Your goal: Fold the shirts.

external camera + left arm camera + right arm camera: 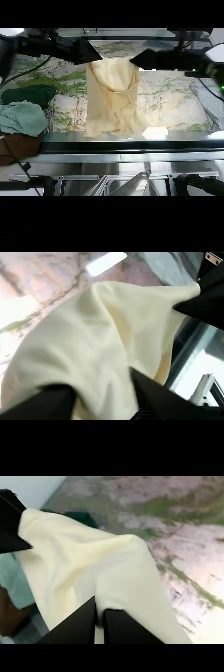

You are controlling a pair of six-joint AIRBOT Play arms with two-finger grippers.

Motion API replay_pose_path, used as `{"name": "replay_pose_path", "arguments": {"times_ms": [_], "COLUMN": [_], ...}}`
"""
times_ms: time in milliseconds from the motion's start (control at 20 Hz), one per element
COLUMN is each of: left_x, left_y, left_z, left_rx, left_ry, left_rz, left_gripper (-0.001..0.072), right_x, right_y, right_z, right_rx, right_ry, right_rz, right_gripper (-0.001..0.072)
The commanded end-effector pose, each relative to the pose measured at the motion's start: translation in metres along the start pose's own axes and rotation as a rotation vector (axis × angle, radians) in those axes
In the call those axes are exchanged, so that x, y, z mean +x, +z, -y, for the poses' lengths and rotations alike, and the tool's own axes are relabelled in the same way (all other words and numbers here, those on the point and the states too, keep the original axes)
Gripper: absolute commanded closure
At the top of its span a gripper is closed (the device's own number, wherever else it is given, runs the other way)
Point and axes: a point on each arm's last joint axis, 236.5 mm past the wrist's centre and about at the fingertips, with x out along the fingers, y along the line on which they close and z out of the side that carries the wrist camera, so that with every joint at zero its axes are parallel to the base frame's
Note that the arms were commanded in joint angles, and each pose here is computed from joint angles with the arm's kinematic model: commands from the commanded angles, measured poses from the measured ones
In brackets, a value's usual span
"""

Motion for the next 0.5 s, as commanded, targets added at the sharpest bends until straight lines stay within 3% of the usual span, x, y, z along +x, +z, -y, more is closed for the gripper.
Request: {"name": "replay_pose_path", "arguments": {"times_ms": [0,50,250,450], "left_x": [0.018,0.008,-0.028,-0.007], "left_y": [-0.014,-0.019,-0.077,-0.166], "left_z": [-0.114,-0.135,-0.153,-0.138], "left_rx": [-0.184,-0.227,-0.367,-0.498], "left_ry": [0.086,0.096,0.035,0.019], "left_rz": [-0.037,-0.046,-0.24,-0.433], "left_gripper": [-0.0008,-0.0008,-0.0007,-0.0007], "right_x": [0.04,0.034,-0.017,-0.037], "right_y": [-0.037,-0.038,-0.031,-0.081], "right_z": [0.105,0.127,0.185,0.225], "right_rx": [0.135,0.164,0.259,0.358], "right_ry": [-0.157,-0.185,-0.251,-0.301], "right_rz": [-0.075,-0.067,-0.032,-0.185], "right_gripper": [0.0333,0.0197,0.0196,0.0195]}}
